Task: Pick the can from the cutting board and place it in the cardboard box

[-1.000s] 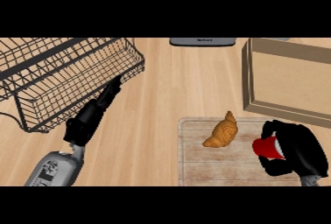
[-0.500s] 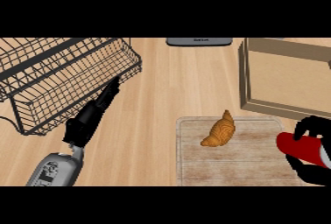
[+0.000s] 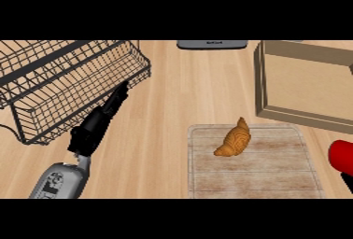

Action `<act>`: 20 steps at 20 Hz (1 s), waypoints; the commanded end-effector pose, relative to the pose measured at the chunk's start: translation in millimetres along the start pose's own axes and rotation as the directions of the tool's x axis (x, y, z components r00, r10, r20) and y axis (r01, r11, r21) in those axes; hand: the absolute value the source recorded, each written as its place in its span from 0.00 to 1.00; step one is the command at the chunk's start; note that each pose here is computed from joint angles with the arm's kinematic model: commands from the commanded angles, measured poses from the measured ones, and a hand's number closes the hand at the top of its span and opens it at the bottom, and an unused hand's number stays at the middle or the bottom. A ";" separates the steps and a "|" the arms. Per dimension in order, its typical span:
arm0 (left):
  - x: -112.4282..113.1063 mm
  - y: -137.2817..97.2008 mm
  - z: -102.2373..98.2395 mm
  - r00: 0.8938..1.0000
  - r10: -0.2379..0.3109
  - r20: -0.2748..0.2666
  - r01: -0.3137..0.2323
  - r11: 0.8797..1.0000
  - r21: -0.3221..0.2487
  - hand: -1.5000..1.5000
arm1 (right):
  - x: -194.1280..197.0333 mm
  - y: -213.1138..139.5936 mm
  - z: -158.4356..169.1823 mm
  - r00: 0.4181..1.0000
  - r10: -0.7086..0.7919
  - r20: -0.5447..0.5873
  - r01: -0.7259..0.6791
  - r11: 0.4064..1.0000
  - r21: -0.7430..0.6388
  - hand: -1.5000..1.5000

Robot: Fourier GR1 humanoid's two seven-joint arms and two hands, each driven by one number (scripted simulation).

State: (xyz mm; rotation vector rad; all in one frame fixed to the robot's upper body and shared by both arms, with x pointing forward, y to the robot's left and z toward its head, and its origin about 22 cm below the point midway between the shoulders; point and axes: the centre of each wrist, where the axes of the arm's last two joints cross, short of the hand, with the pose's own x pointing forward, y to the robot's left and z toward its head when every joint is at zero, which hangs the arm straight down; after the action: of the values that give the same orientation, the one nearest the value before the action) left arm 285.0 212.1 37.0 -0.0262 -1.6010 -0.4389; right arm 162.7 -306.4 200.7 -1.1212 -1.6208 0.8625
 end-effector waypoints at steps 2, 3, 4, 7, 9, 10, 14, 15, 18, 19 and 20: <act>1.2 7.9 -6.1 1.000 0.002 0.006 -0.002 1.000 -0.027 0.50 | -14.4 -36.0 -23.8 0.994 -0.069 -0.081 0.060 0.993 -0.102 1.00; 11.1 -19.1 -16.3 1.000 0.005 0.004 -0.005 1.000 -0.011 0.50 | 1.4 -47.8 -8.4 0.996 -0.034 -0.079 0.027 0.996 -0.085 1.00; 9.4 12.2 7.2 1.000 -0.005 0.012 0.005 1.000 -0.028 0.50 | -24.2 -44.5 -19.6 0.994 -0.048 -0.097 0.039 0.995 -0.088 1.00; 27.3 -0.1 3.1 1.000 -0.007 -0.001 0.007 1.000 -0.015 0.50 | -26.8 -43.3 -40.9 0.988 -0.045 -0.146 0.028 0.993 -0.118 1.00; 4.3 3.7 12.0 1.000 0.017 0.000 -0.017 1.000 -0.008 0.50 | -20.3 -65.1 -46.4 0.989 -0.034 -0.146 0.015 0.991 -0.131 1.00; 1.0 3.5 5.1 1.000 0.005 0.004 -0.004 0.999 -0.038 0.50 | -27.0 -48.7 -68.0 0.983 -0.051 -0.179 0.029 0.992 -0.121 1.00; 6.4 11.1 -7.7 1.000 -0.002 0.006 0.003 1.000 -0.016 0.50 | -44.0 -41.5 -96.8 0.986 -0.075 -0.147 0.057 0.991 -0.120 1.00; 9.5 5.0 7.8 1.000 -0.003 -0.003 0.003 1.000 -0.004 0.50 | -25.6 -50.2 -91.6 0.983 -0.080 -0.165 0.060 0.991 -0.123 1.00; 18.1 -1.9 -8.8 1.000 -0.001 -0.001 0.001 1.000 -0.017 0.50 | -47.9 -49.4 -126.1 0.979 -0.073 -0.192 0.051 0.992 -0.115 1.00; 7.5 -7.6 -11.9 1.000 0.007 0.006 -0.007 0.999 -0.031 0.50 | -37.9 -33.9 -137.4 0.979 -0.096 -0.182 0.075 0.990 -0.118 1.00; -8.6 9.5 -0.5 1.000 0.002 0.002 -0.002 1.000 -0.011 0.50 | -46.4 -48.6 -133.8 0.974 -0.135 -0.181 0.108 0.983 -0.149 1.00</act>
State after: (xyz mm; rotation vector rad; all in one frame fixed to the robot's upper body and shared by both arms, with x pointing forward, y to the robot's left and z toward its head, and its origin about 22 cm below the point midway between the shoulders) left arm 288.3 206.8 42.2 -0.0418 -1.5999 -0.4531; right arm 262.2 -357.1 261.8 -1.1726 -1.5728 0.6048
